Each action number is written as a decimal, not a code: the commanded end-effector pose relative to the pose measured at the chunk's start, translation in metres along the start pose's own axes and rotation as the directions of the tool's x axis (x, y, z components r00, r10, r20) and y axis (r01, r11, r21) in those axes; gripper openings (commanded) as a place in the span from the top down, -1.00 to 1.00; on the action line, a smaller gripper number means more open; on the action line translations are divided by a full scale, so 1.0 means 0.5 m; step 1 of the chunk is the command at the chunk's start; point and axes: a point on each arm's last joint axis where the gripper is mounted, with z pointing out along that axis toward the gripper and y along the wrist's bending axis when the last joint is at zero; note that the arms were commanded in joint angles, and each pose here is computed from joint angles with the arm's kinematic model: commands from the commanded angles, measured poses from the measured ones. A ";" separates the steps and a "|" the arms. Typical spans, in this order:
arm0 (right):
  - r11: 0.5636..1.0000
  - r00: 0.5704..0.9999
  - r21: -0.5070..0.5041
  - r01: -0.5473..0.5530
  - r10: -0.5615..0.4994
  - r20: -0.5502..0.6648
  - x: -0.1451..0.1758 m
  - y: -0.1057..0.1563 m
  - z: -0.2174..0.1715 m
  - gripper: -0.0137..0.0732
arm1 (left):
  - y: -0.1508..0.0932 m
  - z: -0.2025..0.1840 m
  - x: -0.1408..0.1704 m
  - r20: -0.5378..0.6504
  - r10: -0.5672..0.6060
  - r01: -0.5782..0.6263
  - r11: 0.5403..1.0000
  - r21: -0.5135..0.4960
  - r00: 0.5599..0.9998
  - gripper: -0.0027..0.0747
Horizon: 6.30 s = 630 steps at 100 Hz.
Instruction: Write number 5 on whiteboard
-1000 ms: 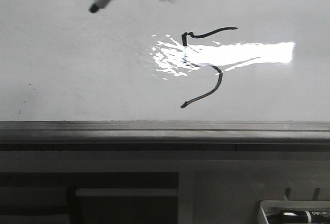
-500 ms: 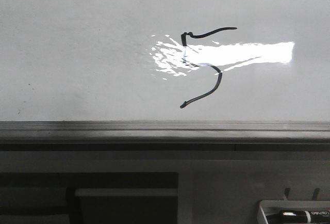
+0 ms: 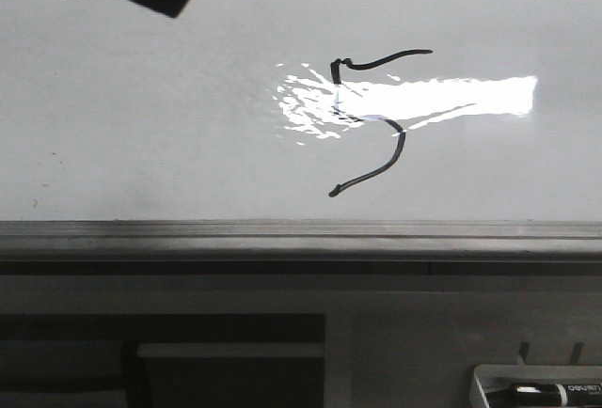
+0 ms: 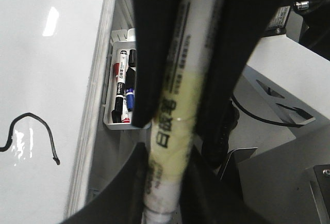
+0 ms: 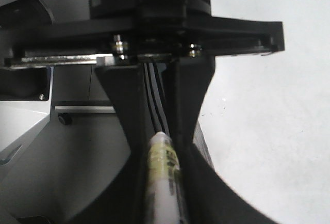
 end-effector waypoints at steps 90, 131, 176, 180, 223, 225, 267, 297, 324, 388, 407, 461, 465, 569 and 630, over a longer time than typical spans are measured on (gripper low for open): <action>0.999 0.999 0.039 -0.019 0.017 0.047 -0.017 -0.016 0.022 -0.33 | 0.044 0.040 -0.002 -0.019 -0.060 0.059 0.997 -0.044 0.998 0.98; 0.963 0.972 0.261 -0.063 -0.001 0.235 -0.042 -0.071 -0.114 -0.33 | 0.053 0.041 -0.004 0.002 -0.090 0.089 0.991 -0.095 0.996 0.98; 0.936 0.987 0.333 -0.115 0.070 0.146 -0.010 -0.081 -0.172 0.83 | 0.155 0.056 0.036 0.212 -0.610 0.632 0.641 -0.436 0.764 0.99; 0.936 0.988 0.333 -0.116 0.075 0.135 -0.005 -0.081 -0.171 0.83 | 0.162 0.058 0.040 0.220 -0.612 0.635 0.623 -0.456 0.759 0.99; 0.938 0.990 0.325 -0.119 0.085 0.117 -0.002 -0.079 -0.170 0.83 | 0.197 0.097 0.062 0.300 -0.669 0.712 0.507 -0.486 0.681 0.99; 0.938 0.990 0.325 -0.119 0.086 0.115 -0.001 -0.079 -0.169 0.83 | 0.198 0.100 0.064 0.296 -0.671 0.712 0.506 -0.487 0.680 0.99; 0.942 0.990 0.311 -0.130 0.106 0.092 0.004 -0.076 -0.168 0.83 | 0.214 0.141 0.086 0.293 -0.714 0.744 0.467 -0.478 0.636 0.99; 0.942 0.990 0.310 -0.130 0.107 0.090 0.004 -0.076 -0.168 0.83 | 0.213 0.141 0.086 0.300 -0.729 0.761 0.450 -0.467 0.616 0.76; 0.942 0.990 0.310 -0.130 0.107 0.089 0.005 -0.076 -0.168 0.83 | 0.212 0.142 0.086 0.308 -0.737 0.773 0.439 -0.458 0.602 0.16; 0.940 0.990 0.316 -0.128 0.105 0.089 0.005 -0.076 -0.171 0.83 | 0.186 0.048 0.017 0.476 -0.624 0.785 0.477 -0.396 0.619 -0.60; 0.927 0.989 0.355 -0.118 0.079 0.122 0.013 -0.066 -0.202 0.82 | 0.119 -0.079 -0.021 0.519 -0.496 0.716 0.543 -0.440 0.696 -0.09; 0.801 0.975 0.565 -0.198 0.100 0.199 0.209 0.033 -0.278 0.79 | -0.105 -0.224 0.126 0.592 -0.289 0.631 0.572 -0.523 0.752 0.98; 0.802 0.975 0.564 -0.198 0.104 0.194 0.213 0.036 -0.277 0.79 | -0.109 -0.221 0.133 0.592 -0.289 0.631 0.572 -0.523 0.753 0.98; 0.803 0.976 0.563 -0.198 0.111 0.185 0.217 0.037 -0.276 0.79 | -0.142 -0.175 0.257 0.581 0.012 0.520 0.430 -0.738 0.814 0.98; 0.803 0.976 0.563 -0.198 0.111 0.185 0.217 0.037 -0.276 0.79 | -0.171 -0.102 0.423 0.696 -0.288 0.737 0.058 -0.673 0.658 0.98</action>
